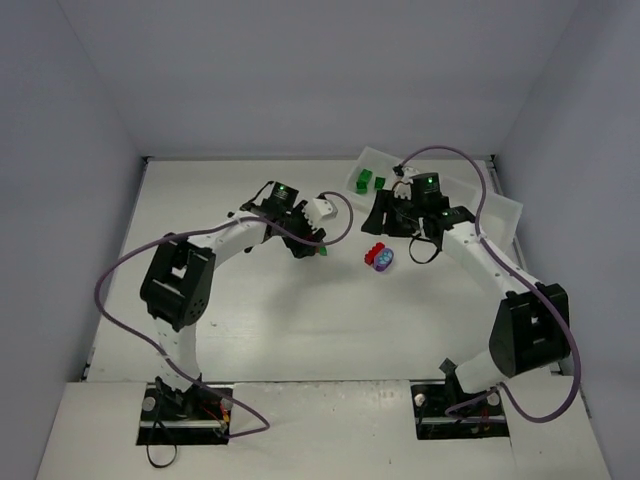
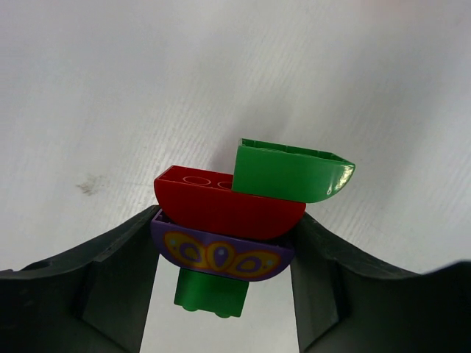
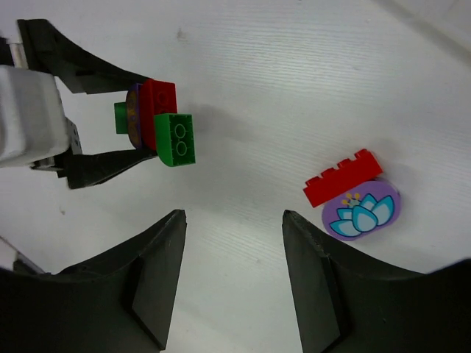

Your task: Sort the legos into containers by color

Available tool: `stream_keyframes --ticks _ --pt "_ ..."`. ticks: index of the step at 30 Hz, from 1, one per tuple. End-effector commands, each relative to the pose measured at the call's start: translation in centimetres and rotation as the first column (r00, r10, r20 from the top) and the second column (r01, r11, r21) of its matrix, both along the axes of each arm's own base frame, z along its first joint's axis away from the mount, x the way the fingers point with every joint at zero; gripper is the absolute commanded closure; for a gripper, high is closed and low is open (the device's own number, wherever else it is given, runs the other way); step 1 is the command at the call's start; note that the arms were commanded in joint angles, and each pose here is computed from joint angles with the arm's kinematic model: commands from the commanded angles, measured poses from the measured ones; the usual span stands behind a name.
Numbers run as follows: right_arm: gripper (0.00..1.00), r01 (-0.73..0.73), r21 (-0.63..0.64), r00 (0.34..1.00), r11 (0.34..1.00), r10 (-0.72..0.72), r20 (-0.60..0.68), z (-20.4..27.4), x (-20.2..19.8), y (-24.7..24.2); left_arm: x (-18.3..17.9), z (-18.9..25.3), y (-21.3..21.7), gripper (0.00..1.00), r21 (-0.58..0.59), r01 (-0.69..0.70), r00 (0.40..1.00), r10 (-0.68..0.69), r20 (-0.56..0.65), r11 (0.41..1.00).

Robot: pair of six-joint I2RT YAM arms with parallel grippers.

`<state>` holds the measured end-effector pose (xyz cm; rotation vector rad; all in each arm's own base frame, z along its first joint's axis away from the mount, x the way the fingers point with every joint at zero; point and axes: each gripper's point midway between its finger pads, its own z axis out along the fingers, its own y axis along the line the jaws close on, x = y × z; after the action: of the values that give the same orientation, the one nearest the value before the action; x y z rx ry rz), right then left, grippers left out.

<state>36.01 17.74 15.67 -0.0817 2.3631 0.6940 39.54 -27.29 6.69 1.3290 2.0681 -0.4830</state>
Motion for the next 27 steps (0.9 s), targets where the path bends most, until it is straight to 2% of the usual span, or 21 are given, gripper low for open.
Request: stream_keyframes --ticks 1,8,12,16,27 --pt "0.48 -0.071 0.139 0.997 0.988 0.066 0.037 3.6 1.0 2.8 1.4 10.1 -1.9 0.66 -0.199 0.014 0.974 0.032 0.222 0.980" --pt "0.46 -0.152 0.255 0.987 0.955 0.159 -0.004 4.4 1.1 6.1 -0.6 13.3 -1.6 0.66 -0.287 0.018 0.957 0.066 0.281 0.958" --pt "0.40 -0.209 0.325 0.976 0.923 0.217 0.011 5.9 1.0 8.0 -1.4 14.8 -1.5 0.65 -0.325 0.028 0.943 0.083 0.322 0.945" --pt "0.34 -0.258 0.350 0.963 0.901 0.267 0.024 6.7 0.5 9.5 -2.0 15.2 -1.3 0.65 -0.340 0.030 0.939 0.091 0.332 0.940" --pt "0.33 -0.299 0.356 0.948 0.885 0.318 0.004 5.7 -0.3 11.1 -2.4 17.0 -1.6 0.65 -0.385 0.047 0.925 0.105 0.366 0.922"
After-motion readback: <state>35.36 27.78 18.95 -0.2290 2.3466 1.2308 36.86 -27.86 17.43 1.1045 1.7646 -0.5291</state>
